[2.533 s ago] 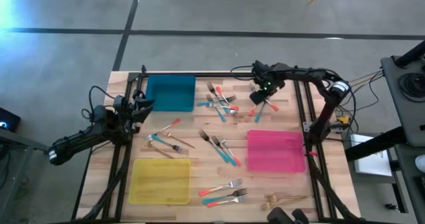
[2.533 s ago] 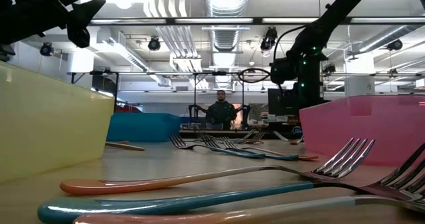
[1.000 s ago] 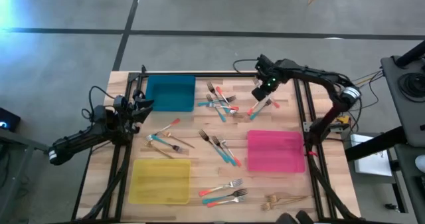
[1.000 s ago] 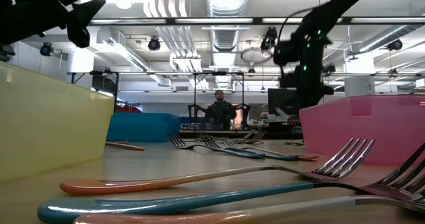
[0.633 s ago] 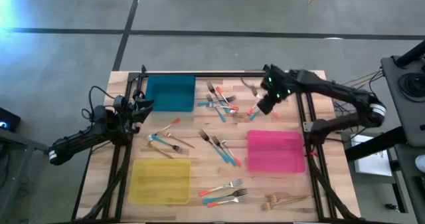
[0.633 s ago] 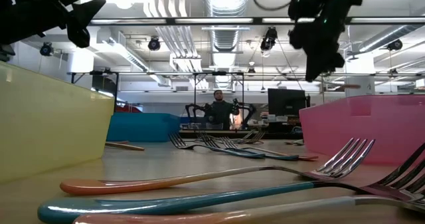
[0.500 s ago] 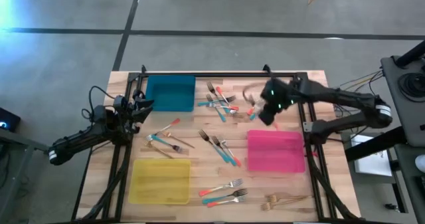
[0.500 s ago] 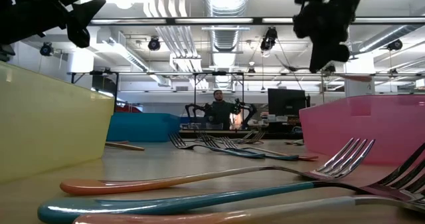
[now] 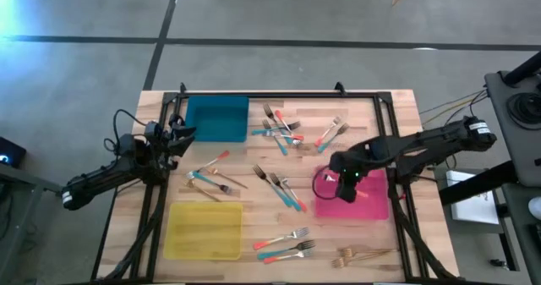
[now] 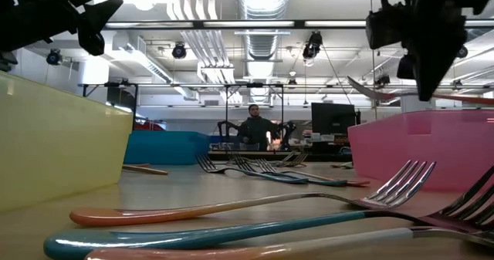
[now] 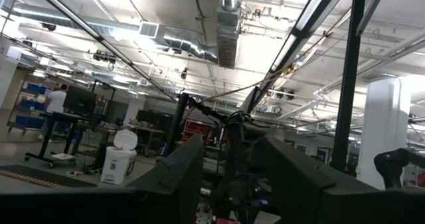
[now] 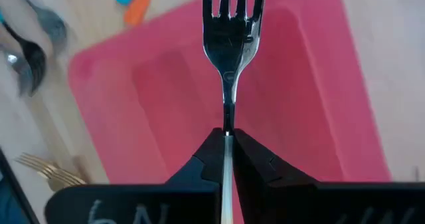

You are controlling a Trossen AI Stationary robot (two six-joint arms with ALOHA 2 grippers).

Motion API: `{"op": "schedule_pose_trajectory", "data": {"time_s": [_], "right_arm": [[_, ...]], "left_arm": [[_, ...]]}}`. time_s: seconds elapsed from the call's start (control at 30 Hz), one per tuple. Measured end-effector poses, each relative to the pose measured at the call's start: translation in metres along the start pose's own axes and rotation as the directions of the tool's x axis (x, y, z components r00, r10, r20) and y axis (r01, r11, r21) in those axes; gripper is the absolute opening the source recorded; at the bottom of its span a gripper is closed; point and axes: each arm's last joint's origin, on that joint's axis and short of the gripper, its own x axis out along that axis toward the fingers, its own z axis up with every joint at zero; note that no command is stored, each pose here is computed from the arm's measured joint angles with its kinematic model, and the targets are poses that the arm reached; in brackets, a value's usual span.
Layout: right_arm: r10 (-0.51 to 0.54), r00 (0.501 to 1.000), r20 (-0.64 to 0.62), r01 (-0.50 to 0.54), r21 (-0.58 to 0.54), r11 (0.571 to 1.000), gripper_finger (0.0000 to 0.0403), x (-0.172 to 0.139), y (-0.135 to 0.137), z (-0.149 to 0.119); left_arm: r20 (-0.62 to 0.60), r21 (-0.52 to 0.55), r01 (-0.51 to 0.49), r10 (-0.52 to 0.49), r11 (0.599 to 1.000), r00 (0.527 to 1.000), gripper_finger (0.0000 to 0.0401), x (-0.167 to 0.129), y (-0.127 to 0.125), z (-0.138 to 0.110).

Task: Sort silverware by color (type)
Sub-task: Put the orange fork into the red bin, then put the blue fork into the blue bin

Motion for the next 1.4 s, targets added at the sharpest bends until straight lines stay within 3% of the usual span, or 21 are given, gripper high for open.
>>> {"op": "schedule_pose_trajectory", "data": {"time_s": [0.17, 0.47, 0.63, 0.73, 0.8, 0.9, 1.03, 1.23, 1.3, 1.4], "right_arm": [[-0.026, 0.999, -0.031, 0.030, 0.121, 0.992, 0.0036, 0.009, 0.001, 0.001], [-0.029, 0.999, -0.037, 0.036, 0.187, 0.982, 0.0101, 0.008, 0.002, 0.004], [-0.018, 0.999, 0.043, 0.009, 0.207, 0.978, 0.0107, -0.008, 0.005, 0.018], [-0.145, 0.974, 0.174, 0.097, 0.257, 0.961, 0.0102, -0.021, -0.002, 0.033], [-0.286, 0.923, 0.259, 0.174, 0.381, 0.908, 0.0098, -0.029, -0.012, 0.041], [-0.448, 0.843, 0.296, 0.194, 0.611, 0.768, 0.0095, -0.035, -0.032, 0.049], [-0.504, 0.844, 0.183, 0.239, 0.713, 0.660, 0.0099, -0.034, -0.060, 0.047], [-0.531, 0.845, 0.063, 0.188, 0.895, 0.404, 0.0112, -0.026, -0.099, 0.044], [-0.512, 0.857, 0.061, 0.149, 0.921, 0.360, 0.0115, -0.026, -0.108, 0.046], [-0.480, 0.873, 0.093, 0.086, 0.937, 0.338, 0.0116, -0.026, -0.117, 0.050]], "left_arm": [[0.000, 0.000, 0.000, 0.000, 1.000, 1.000, 0.0141, 0.000, 0.000, 0.000], [0.000, 0.000, 0.000, 0.000, 1.000, 1.000, 0.0141, 0.000, 0.000, 0.000], [0.000, 0.000, 0.000, 0.000, 1.000, 1.000, 0.0141, 0.000, 0.000, 0.000], [0.000, 0.000, 0.000, 0.000, 1.000, 1.000, 0.0141, 0.000, 0.000, 0.000], [0.000, 0.000, 0.000, 0.000, 1.000, 1.000, 0.0141, 0.000, 0.000, 0.000], [0.000, 0.000, 0.000, 0.000, 1.000, 1.000, 0.0141, 0.000, 0.000, 0.000], [-0.001, 0.000, 0.000, 0.000, 1.000, 1.000, 0.0141, 0.000, 0.000, 0.000], [0.000, 0.000, 0.000, 0.000, 1.000, 1.000, 0.0141, 0.000, 0.000, 0.000], [0.000, 0.000, 0.000, 0.000, 1.000, 1.000, 0.0141, 0.000, 0.000, 0.000], [0.000, 0.000, 0.000, 0.000, 1.000, 1.000, 0.0141, 0.000, 0.000, 0.000]]}}
